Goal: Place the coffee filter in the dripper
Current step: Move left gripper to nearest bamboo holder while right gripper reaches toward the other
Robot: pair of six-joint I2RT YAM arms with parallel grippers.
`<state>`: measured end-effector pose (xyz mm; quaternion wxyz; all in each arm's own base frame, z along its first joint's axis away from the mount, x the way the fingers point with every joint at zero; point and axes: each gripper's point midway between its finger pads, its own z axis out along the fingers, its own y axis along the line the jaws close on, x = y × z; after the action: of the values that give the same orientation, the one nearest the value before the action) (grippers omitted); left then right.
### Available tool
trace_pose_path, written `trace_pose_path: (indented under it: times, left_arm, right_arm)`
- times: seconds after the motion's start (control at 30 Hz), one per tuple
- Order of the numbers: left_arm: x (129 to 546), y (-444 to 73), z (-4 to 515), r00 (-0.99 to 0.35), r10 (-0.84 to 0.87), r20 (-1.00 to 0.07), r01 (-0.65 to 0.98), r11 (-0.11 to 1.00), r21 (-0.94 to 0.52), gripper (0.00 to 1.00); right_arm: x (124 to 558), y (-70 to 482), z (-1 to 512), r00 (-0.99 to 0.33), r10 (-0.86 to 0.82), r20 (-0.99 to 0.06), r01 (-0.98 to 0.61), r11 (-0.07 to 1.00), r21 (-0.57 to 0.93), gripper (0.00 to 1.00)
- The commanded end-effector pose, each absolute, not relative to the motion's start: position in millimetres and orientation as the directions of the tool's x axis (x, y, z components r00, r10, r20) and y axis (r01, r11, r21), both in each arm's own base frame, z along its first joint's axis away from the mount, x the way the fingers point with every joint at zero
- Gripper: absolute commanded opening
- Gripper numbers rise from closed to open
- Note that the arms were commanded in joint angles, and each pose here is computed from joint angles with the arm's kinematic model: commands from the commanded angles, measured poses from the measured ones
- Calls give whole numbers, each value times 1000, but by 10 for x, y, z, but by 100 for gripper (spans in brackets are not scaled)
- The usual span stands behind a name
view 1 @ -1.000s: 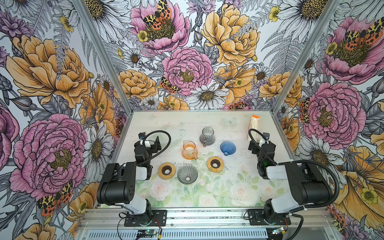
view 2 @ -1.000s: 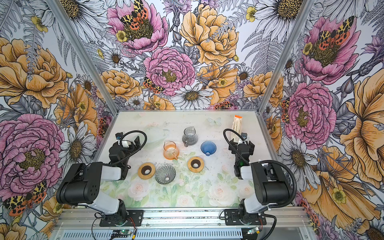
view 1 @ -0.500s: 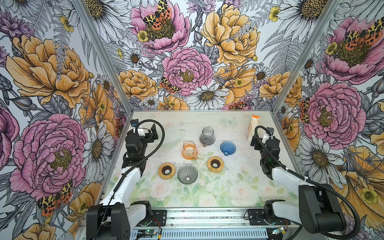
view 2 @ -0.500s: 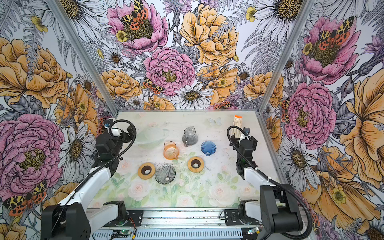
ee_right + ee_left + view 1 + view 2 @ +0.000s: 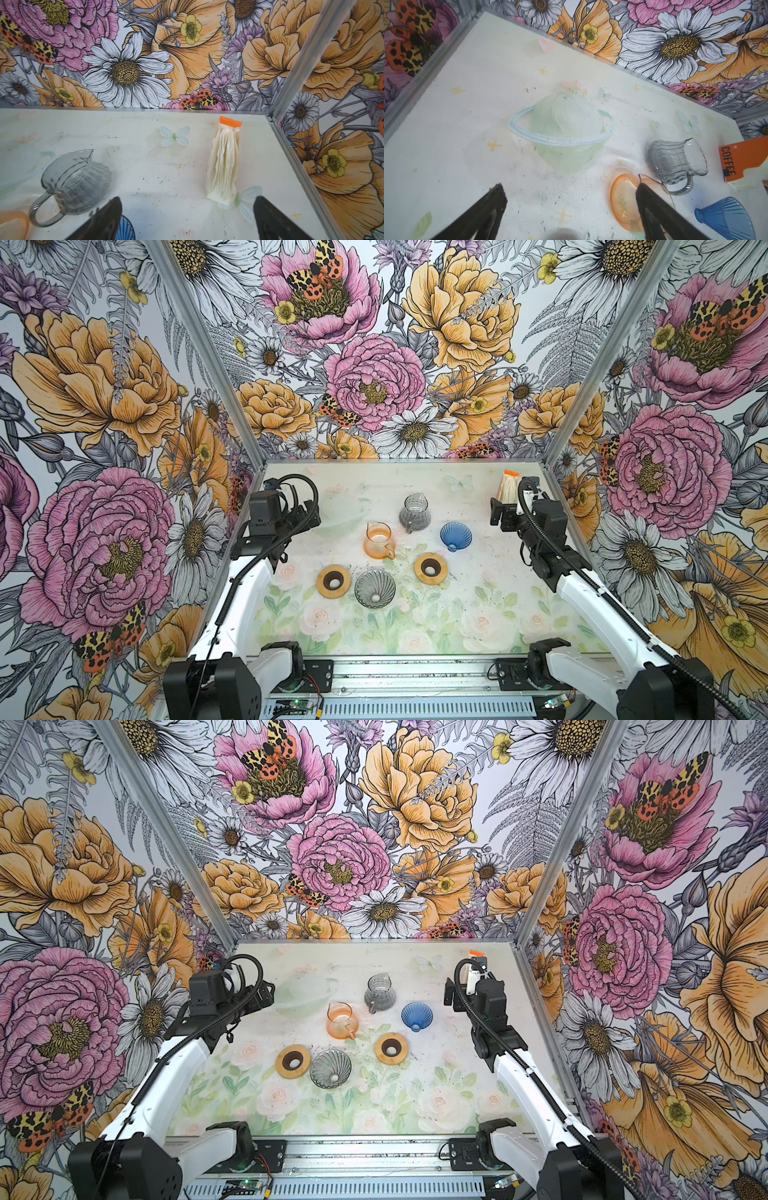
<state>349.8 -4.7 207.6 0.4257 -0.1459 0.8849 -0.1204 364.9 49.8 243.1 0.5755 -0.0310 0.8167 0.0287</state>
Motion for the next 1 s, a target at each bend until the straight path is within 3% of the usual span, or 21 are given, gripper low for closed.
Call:
trace_pose_path:
  times: [0.0, 0.4, 0.97]
  left_arm:
    - [3167, -177, 1768, -724, -411, -553, -237, 902, -360, 99]
    - [2761, -367, 1574, -769, -534, -351, -348, 811, -471, 99]
    - [2390, -376, 953, -735, -673, -82, -566, 676, -471, 80]
  right_arm:
    - [3508, 815, 2478, -401, -11, -916, -225, 971, 87, 99]
    - [3187, 1635, 2518, -464, -70, -883, -463, 869, 175, 99]
    - [2881, 2504, 2168, -536, -205, -819, -609, 765, 207, 99]
